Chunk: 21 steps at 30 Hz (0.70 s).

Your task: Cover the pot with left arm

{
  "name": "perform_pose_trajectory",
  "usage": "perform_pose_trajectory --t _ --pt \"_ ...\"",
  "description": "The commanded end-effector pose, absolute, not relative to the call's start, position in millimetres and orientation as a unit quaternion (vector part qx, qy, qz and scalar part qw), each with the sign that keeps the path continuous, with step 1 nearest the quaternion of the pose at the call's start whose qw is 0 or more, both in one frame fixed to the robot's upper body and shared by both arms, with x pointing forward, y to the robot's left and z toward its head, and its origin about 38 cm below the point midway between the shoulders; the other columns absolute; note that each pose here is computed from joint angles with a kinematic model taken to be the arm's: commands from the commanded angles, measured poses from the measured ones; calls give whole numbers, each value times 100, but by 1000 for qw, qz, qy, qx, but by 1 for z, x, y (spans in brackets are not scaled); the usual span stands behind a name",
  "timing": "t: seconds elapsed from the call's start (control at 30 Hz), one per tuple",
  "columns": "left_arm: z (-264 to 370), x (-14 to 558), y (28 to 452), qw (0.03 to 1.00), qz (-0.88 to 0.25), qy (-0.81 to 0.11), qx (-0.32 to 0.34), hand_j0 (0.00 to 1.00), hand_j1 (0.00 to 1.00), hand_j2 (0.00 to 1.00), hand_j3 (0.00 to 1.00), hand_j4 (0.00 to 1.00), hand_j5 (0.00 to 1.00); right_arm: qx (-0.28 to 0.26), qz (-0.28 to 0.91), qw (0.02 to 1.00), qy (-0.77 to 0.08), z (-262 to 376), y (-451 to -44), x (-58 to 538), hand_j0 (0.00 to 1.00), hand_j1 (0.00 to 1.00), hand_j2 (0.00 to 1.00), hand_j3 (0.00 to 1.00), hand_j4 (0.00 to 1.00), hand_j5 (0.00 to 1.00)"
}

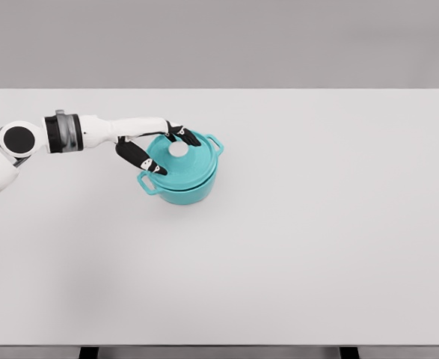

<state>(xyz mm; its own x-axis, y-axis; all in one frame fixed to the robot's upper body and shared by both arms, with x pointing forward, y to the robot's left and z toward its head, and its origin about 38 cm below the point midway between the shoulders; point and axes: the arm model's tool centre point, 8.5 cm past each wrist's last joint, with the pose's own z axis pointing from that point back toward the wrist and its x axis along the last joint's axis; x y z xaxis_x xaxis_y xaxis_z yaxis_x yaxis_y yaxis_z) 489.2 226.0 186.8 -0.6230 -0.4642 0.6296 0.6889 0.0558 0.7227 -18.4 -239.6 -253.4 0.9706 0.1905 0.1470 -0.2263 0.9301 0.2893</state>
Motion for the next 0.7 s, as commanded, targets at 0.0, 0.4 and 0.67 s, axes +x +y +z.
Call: perform_pose_trajectory --t 0.0,0.4,0.67 --pt "184 487 224 414 -693 -582 -94 82 82 82 82 82 82 154 106 981 -58 -253 -240 -18 100 100 100 100 100 100" --pt "183 487 227 417 -691 -582 -92 92 92 92 92 92 92 154 107 981 -59 -253 -240 -18 100 100 100 100 100 100" --pt "183 487 226 417 -691 -583 -93 97 97 97 97 97 97 154 107 981 -59 -253 -240 -18 100 100 100 100 100 100"
